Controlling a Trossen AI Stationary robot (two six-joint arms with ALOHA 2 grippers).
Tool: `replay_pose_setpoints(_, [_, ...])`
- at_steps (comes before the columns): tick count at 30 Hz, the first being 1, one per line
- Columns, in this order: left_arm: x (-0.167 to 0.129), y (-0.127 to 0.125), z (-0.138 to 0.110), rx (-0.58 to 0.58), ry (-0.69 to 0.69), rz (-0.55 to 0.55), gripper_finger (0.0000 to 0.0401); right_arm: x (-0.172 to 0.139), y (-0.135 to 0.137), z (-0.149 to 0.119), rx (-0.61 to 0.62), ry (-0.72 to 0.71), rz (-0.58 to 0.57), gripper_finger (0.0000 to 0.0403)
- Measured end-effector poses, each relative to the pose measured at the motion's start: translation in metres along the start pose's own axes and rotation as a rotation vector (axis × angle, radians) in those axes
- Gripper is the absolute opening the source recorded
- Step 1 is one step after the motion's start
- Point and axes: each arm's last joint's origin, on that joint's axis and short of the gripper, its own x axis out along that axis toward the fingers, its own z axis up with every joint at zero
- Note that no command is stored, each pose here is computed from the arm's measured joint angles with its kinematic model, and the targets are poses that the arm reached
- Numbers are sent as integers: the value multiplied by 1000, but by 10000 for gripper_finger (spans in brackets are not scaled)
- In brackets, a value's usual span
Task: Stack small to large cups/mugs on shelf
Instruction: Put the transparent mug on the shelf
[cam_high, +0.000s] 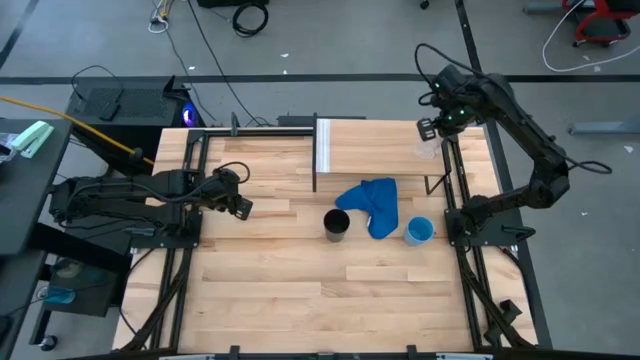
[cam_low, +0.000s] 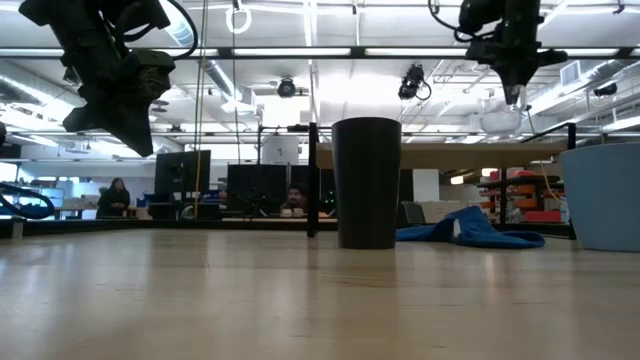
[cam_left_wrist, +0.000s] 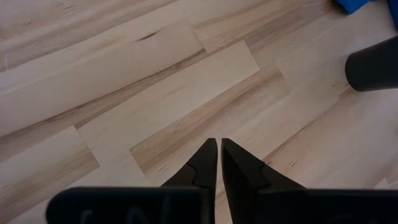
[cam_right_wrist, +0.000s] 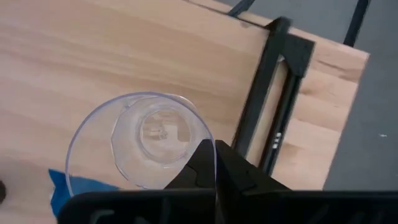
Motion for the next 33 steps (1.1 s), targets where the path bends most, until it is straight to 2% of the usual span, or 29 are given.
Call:
replay_pose_setpoints(11, [0, 0, 0, 0, 0, 0, 40, 23, 7, 11, 3, 18, -8, 0])
replay_pose_setpoints(22, [0, 0, 0, 0, 0, 0, 28, 24, 7, 14, 18, 1, -4, 0])
replay_pose_setpoints(33, [0, 0, 0, 0, 0, 0, 41, 24, 7, 14, 46, 4, -5, 14])
